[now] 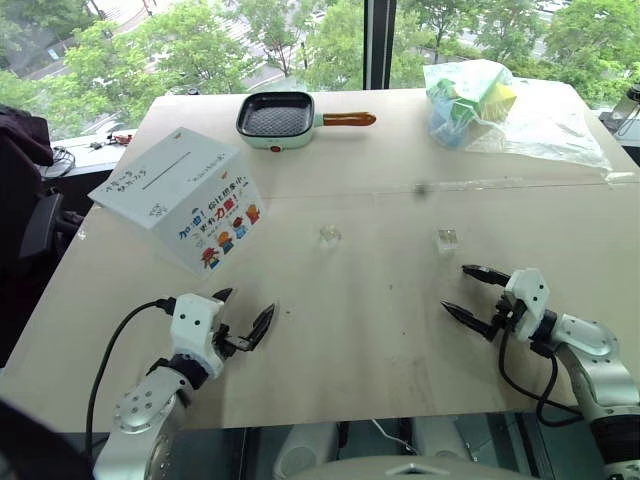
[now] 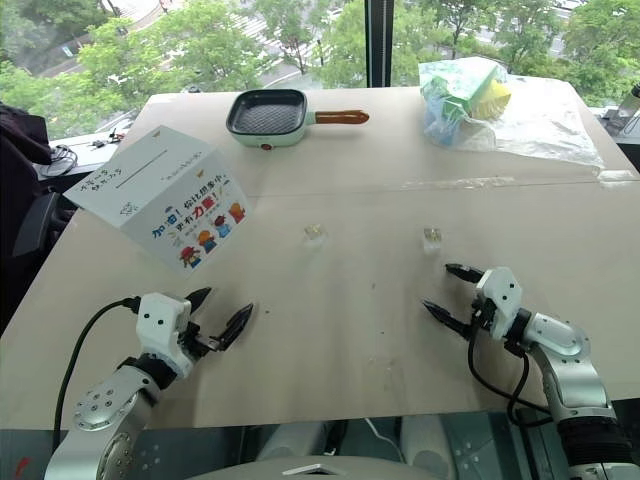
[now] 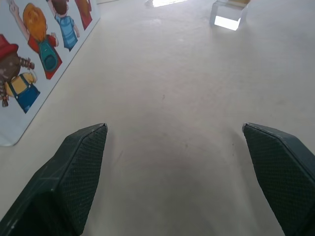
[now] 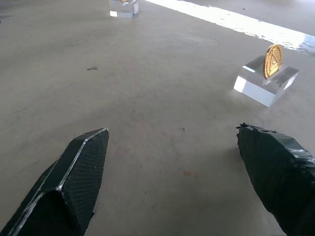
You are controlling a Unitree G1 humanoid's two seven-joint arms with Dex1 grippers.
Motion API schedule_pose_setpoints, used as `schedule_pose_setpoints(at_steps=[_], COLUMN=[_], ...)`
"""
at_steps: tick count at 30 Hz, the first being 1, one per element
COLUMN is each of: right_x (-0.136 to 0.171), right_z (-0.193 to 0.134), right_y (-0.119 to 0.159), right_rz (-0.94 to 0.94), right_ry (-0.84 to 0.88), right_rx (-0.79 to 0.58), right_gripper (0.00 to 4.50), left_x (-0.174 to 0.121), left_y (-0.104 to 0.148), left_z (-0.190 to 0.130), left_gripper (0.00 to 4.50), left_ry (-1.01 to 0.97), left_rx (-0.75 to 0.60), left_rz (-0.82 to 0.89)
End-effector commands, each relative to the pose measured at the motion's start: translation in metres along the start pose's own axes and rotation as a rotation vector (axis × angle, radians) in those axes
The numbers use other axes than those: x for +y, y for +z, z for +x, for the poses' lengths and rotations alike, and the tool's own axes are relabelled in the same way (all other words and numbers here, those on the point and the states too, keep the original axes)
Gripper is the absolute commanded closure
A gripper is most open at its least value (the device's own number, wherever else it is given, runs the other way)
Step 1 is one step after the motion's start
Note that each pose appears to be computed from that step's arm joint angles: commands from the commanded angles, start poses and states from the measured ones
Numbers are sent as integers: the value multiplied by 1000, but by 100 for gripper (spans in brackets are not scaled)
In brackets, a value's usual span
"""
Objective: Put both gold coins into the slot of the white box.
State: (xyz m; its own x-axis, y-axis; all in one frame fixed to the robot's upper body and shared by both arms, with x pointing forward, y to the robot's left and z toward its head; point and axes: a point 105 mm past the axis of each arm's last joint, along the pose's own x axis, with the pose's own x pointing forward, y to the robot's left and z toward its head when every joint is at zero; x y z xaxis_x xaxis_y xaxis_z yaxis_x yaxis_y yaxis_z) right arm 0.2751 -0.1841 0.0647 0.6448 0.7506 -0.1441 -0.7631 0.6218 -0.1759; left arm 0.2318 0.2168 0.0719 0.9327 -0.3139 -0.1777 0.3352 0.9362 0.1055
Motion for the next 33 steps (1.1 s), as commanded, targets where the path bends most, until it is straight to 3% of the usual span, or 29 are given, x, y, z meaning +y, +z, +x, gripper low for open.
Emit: schedule_pose_setpoints(at_steps=[1, 8, 21, 26, 32, 33], right_x=[2, 8, -17, -33, -40, -41], right_z=[-2, -3, 17, 39, 53, 54], right_y=[5, -4, 15, 42, 46, 46], right_rz=[5, 51, 32, -46, -41, -37], right_ry=[15, -24, -226, -314, -378, -387], right_rx=[-14, -3, -65, -116, -90, -84], right_gripper=[3, 3, 3, 3, 3, 26], left_x=[-9, -27, -27, -32, -38, -39], left_y=[13, 11, 17, 51, 69, 72], left_z=[-12, -14, -7, 2, 6, 6], left_gripper=[0, 0, 0, 0, 0, 0], left_ry=[-9, -40, -46, -163, -271, -278], left_rx=[-27, 2, -22, -172, -220, -224], left_rz=[33, 16, 33, 11, 38, 48])
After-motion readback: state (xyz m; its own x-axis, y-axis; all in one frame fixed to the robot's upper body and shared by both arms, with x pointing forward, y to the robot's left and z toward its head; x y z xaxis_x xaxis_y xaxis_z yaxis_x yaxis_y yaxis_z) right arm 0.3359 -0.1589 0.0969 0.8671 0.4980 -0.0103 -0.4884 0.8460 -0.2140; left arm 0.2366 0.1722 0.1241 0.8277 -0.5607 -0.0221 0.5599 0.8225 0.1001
